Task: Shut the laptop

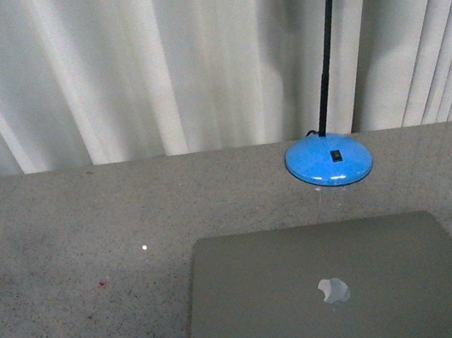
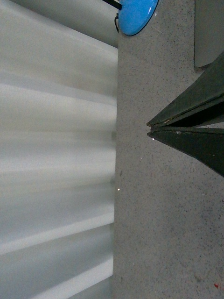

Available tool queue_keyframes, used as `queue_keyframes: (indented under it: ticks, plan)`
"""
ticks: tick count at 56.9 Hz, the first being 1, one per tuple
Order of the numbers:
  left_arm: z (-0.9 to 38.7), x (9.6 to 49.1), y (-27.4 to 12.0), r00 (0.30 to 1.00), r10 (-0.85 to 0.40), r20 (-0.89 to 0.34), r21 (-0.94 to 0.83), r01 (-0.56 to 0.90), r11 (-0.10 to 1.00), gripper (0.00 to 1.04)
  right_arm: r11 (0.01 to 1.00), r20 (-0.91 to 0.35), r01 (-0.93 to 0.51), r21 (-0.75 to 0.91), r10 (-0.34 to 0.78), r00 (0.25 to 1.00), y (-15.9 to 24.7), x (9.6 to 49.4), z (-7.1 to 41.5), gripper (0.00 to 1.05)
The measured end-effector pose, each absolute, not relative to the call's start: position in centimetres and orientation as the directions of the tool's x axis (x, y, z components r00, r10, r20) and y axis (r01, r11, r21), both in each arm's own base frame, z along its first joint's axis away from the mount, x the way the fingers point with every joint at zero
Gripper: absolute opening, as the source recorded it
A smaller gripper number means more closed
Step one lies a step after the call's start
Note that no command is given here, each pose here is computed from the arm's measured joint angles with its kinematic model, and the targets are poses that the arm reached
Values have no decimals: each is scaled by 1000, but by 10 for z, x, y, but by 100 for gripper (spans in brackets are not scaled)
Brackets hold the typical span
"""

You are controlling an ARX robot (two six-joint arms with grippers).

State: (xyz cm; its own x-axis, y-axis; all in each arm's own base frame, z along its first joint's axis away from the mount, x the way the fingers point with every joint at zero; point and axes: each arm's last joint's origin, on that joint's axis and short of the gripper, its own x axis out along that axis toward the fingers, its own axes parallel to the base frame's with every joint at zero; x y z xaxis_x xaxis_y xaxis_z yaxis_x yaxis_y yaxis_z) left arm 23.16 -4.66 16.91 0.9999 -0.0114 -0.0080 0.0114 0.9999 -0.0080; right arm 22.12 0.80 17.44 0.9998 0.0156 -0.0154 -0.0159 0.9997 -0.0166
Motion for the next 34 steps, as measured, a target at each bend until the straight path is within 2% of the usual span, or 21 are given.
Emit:
queue_keyframes:
  ticks: [34]
  plan:
    - [162,160,-6,1000,-21,-16,-7,21,1000,4,1000,-19,0,-11,0,1000,0,156,161,3]
